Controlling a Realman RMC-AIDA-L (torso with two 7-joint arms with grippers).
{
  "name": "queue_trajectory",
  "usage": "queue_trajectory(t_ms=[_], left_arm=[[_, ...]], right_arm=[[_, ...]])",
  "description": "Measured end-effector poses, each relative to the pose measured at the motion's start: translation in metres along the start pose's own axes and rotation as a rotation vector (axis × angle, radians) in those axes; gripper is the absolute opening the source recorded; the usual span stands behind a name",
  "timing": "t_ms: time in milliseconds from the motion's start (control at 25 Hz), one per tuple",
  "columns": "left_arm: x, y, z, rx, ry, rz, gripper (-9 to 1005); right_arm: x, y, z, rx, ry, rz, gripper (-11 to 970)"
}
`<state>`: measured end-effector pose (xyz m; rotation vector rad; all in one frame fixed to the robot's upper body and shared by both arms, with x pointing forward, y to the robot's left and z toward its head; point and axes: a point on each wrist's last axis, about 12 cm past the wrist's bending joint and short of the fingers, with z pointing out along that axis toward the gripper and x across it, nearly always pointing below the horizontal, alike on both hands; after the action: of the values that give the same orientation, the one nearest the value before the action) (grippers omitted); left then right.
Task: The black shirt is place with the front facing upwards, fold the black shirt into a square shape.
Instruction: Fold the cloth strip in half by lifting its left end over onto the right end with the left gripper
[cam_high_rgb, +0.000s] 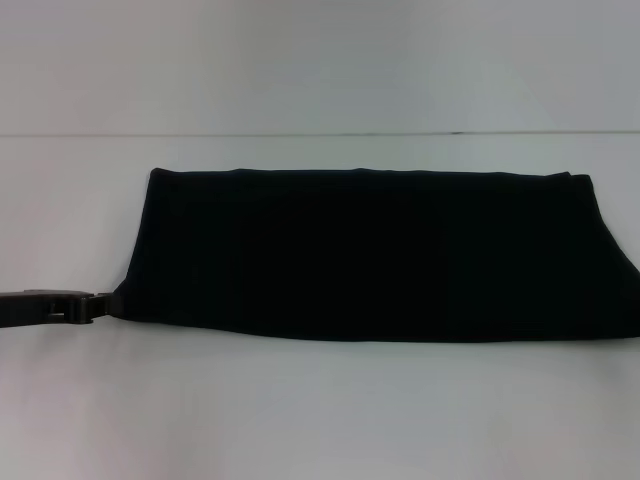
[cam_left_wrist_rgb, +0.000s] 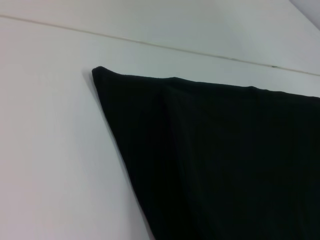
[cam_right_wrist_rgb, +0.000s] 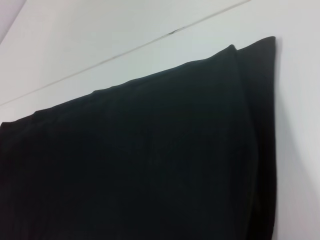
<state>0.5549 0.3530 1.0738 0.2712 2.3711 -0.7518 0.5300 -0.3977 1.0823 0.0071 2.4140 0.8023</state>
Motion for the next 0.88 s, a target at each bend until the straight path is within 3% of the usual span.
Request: queue_trajectory(t_ms=[360,440,680,760,800,880], left_arm=[[-0.005,0.007,-0.012,-0.008,-0.054,-0.045,160],[-0.007,0.009,-0.018,-0.001,-0.079,-0.068,206],[-0.013,0.003,-0.040,0.137,-0.134,-0.125,343],[-0.013,0.000,-0.046,0.189,-0.131,-0.144,389],[-0.013,-0.002,-0.049,0.218,-0.121,-0.158,429],[-0.013,-0.005,-0.050,0.253,-0.094,-0.182,508]], right_arm=[[0.001,-0.014,-0.024,0.047,-0.074,0.048,136],[0.000,-0.018,-0.032,0.065,-0.104,0.054,142],[-0.006,-0.015,-0.054,0.030,-0.179,0.037,461],[-0.010,-0.006,-0.059,-0.053,-0.231,0.000,621],[-0.013,0.004,-0.057,-0.152,-0.281,-0.042,669],[-0.015,0.010,-0.053,-0.206,-0.307,-0.067,764]])
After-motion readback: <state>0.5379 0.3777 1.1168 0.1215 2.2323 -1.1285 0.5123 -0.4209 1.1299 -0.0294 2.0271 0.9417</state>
